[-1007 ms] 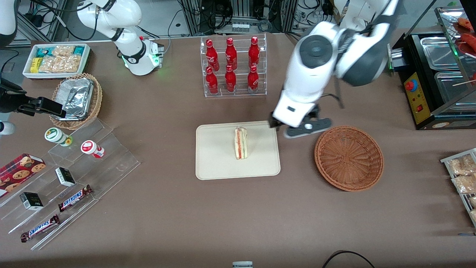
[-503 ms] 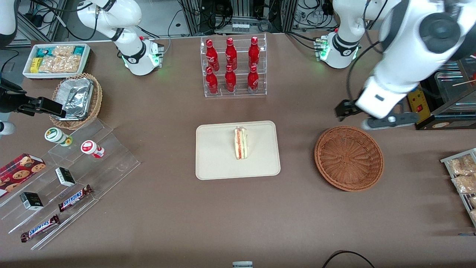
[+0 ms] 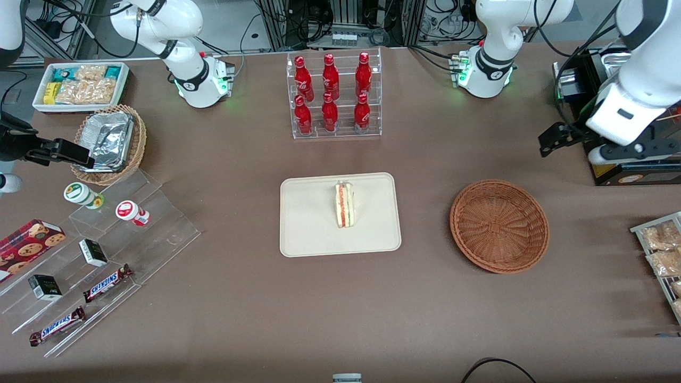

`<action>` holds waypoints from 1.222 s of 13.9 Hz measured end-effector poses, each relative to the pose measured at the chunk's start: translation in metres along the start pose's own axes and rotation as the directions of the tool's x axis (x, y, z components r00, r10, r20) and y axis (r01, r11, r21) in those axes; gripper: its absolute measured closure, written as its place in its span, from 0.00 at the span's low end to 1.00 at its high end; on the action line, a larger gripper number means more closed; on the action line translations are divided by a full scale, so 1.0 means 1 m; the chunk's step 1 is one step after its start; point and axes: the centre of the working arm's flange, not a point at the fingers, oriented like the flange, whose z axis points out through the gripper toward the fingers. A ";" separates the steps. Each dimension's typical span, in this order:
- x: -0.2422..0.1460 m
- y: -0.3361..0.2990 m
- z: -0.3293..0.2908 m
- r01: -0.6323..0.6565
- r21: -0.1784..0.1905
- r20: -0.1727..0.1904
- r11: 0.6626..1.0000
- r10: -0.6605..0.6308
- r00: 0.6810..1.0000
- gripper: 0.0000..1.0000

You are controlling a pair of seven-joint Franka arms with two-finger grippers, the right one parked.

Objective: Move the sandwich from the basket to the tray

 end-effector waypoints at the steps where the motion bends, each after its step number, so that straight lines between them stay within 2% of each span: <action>1: -0.002 -0.007 -0.003 -0.005 0.000 -0.002 1.000 0.005 1.000 0.00; 6: -0.005 -0.012 -0.022 -0.006 -0.003 -0.013 1.000 0.006 1.000 0.00; 11: -0.001 -0.019 -0.041 -0.015 -0.008 -0.046 1.000 0.015 0.999 0.00; 12: 0.001 -0.023 -0.042 -0.017 -0.009 -0.057 1.000 0.016 0.998 0.00; 15: 0.015 -0.023 -0.046 -0.027 -0.016 -0.139 1.000 0.024 0.990 0.00; 17: 0.029 -0.020 -0.043 -0.032 -0.017 -0.162 0.999 0.029 0.986 0.00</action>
